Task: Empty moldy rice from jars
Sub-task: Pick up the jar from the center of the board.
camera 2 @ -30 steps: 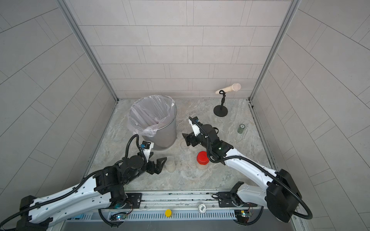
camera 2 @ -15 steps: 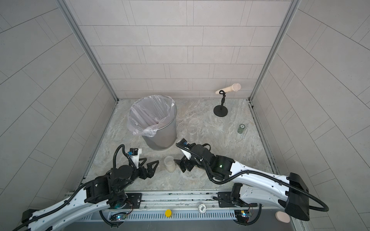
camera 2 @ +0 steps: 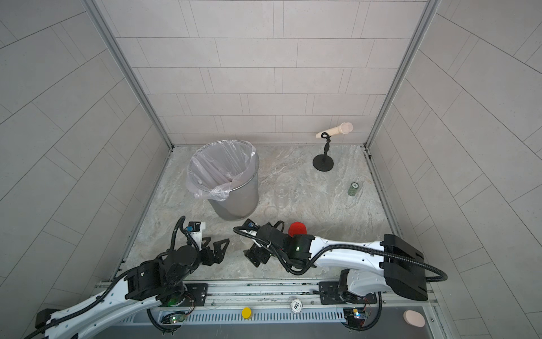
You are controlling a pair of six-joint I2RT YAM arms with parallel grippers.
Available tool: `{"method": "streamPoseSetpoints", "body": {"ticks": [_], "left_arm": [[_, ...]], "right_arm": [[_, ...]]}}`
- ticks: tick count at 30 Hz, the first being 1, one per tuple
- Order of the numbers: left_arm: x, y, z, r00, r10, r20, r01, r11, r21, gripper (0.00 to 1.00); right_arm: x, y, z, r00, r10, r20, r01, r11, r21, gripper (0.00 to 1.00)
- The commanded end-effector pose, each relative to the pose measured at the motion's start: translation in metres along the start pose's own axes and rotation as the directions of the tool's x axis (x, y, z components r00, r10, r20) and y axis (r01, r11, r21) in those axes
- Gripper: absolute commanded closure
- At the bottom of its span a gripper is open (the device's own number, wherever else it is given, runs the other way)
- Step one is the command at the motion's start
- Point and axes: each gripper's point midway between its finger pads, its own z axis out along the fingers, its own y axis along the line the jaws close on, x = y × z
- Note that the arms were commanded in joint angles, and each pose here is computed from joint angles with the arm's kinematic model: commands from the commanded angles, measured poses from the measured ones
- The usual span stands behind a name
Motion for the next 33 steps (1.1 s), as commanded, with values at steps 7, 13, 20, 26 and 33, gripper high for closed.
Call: {"method": "streamPoseSetpoints", "body": {"ticks": [7, 13, 20, 26, 33], "left_arm": [[0.000, 0.003, -0.001, 1.000, -0.025, 0.008, 0.025, 1.000, -0.010, 0.00], [-0.004, 0.001, -0.004, 1.000, -0.027, 0.013, 0.027, 1.000, -0.005, 0.00], [-0.010, -0.001, -0.007, 0.999, -0.020, 0.037, 0.019, 1.000, 0.010, 0.00], [-0.012, -0.004, -0.008, 0.998, -0.021, 0.056, 0.019, 0.999, 0.038, 0.00], [-0.020, -0.016, -0.008, 0.997, -0.002, 0.083, -0.005, 0.997, 0.082, 0.00]], "right_arm": [[-0.022, -0.011, 0.024, 0.999, 0.033, 0.041, -0.036, 0.996, 0.076, 0.05], [-0.020, -0.022, 0.041, 0.997, 0.082, 0.009, -0.082, 0.992, 0.095, 0.13], [-0.011, -0.020, 0.048, 0.995, 0.097, -0.036, -0.094, 0.993, 0.074, 0.23], [-0.011, -0.017, 0.050, 0.993, 0.109, -0.047, -0.107, 0.993, 0.046, 0.47], [-0.053, -0.030, 0.007, 0.987, 0.156, 0.020, -0.157, 0.986, 0.056, 0.57]]}}
